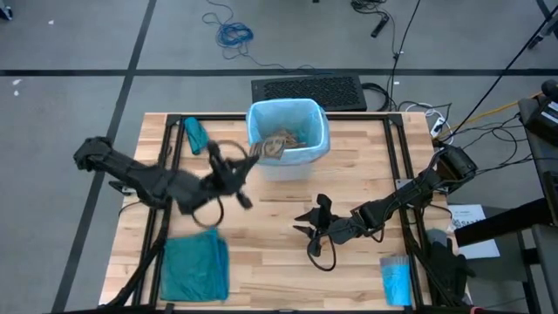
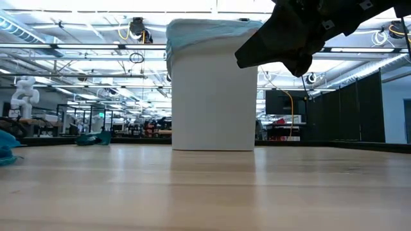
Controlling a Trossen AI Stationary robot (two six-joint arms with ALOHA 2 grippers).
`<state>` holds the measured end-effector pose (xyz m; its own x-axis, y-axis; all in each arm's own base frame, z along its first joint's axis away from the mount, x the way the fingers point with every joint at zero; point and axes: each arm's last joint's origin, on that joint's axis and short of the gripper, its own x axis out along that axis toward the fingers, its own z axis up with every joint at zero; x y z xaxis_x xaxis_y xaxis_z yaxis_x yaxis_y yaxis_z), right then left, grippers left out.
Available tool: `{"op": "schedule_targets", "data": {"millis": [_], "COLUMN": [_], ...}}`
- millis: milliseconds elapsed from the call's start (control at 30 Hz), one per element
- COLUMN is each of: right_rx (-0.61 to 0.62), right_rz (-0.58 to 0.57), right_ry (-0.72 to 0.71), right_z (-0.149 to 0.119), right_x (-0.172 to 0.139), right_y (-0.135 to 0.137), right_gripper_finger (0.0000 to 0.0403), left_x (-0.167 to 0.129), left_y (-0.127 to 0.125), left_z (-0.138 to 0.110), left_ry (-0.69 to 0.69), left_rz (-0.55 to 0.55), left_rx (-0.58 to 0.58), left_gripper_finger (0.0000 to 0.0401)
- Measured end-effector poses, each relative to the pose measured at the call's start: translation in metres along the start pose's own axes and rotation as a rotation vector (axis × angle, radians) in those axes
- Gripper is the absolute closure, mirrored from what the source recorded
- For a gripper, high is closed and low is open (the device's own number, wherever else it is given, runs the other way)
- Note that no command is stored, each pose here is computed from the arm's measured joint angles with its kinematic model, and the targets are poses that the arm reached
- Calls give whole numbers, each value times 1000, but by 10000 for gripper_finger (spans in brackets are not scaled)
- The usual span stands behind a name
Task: Place trash/remove bag and relplace
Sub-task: Put the brown paper napkin into the white trash bin
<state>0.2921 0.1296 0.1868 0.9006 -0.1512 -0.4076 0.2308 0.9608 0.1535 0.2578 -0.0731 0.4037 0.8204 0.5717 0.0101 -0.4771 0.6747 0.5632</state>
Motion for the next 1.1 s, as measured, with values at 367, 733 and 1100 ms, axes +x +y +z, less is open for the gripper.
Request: {"op": "schedule_targets", "data": {"millis": [367, 733, 1100], "right_rx": [6, 24, 26], "right_rz": [4, 6, 17], "right_ry": [-8, -12, -9], "right_z": [1, 1, 0], "right_x": [0, 0, -2], "right_y": [0, 1, 4], "right_gripper_finger": [305, 305, 305], "left_x": [61, 96, 104], "left_y": [63, 80, 73], "left_z": [-37, -72, -80], "left_ry": [-28, 18, 65], "left_rz": [-31, -229, -252], "left_rx": [-190, -405, -396], "left_gripper_finger": [401, 401, 401]}}
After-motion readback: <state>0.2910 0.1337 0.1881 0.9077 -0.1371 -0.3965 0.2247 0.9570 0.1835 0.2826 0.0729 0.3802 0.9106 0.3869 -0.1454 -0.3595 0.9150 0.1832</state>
